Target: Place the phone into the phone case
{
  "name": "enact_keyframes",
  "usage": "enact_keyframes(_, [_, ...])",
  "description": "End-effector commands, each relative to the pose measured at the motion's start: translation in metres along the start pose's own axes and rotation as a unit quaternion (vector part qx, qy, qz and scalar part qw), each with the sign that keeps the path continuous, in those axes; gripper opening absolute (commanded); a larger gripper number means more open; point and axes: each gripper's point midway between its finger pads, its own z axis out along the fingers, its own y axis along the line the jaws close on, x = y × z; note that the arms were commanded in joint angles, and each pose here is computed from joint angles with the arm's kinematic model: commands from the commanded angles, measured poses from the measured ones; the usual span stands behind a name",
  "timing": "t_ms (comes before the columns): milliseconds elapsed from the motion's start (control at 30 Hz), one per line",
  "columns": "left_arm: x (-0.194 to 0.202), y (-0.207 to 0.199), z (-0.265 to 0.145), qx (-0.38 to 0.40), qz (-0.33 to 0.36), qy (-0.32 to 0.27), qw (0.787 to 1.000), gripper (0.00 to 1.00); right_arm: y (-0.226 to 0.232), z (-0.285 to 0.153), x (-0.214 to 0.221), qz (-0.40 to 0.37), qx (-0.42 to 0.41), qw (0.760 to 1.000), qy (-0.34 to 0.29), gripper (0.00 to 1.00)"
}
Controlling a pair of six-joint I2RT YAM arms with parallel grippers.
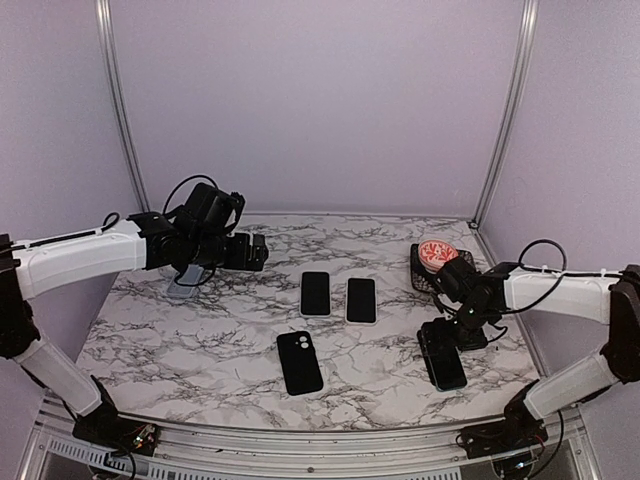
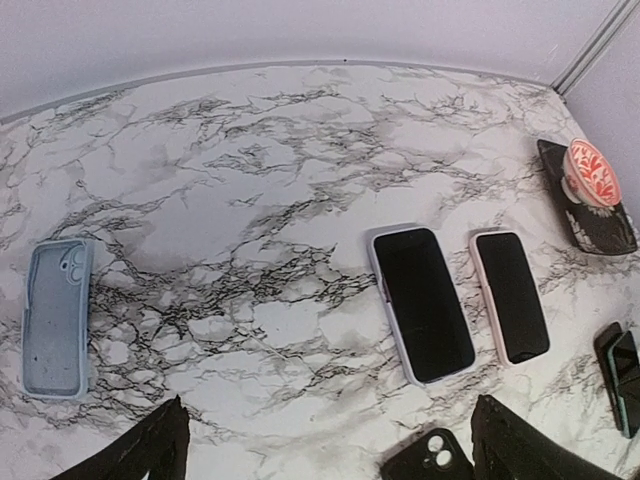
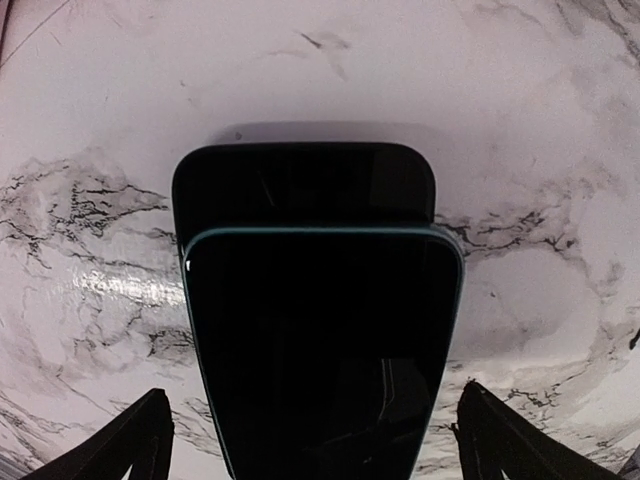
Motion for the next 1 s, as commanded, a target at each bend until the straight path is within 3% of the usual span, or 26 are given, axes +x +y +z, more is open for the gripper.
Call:
enact_keyframes(0, [0.019, 0.023, 0.016, -0.054, 0.069, 0.032, 0.996, 0.99, 0.005, 0.003, -0.006, 0.011, -0.043, 0.999, -0.006, 0.93])
enact_keyframes(133, [0.017, 0.024, 0.013, -0.032, 0.072, 0.025, 0.997, 0.99, 0.009, 0.007, -0.009, 0.006, -0.063, 0.998, -0.005, 0.89])
enact_keyframes(467, [0.013, 0.031, 0.011, -0.028, 0.06, 0.021, 0.998, 0.99, -0.012, 0.02, -0.004, 0.023, -0.003, 1.0, 0.019, 0.9])
enact_keyframes(967, [0.019, 0.04, 0.021, -0.024, 0.032, 0.038, 0.998, 0.99, -0.004, 0.014, -0.011, 0.0, -0.024, 1.0, 0.008, 0.46])
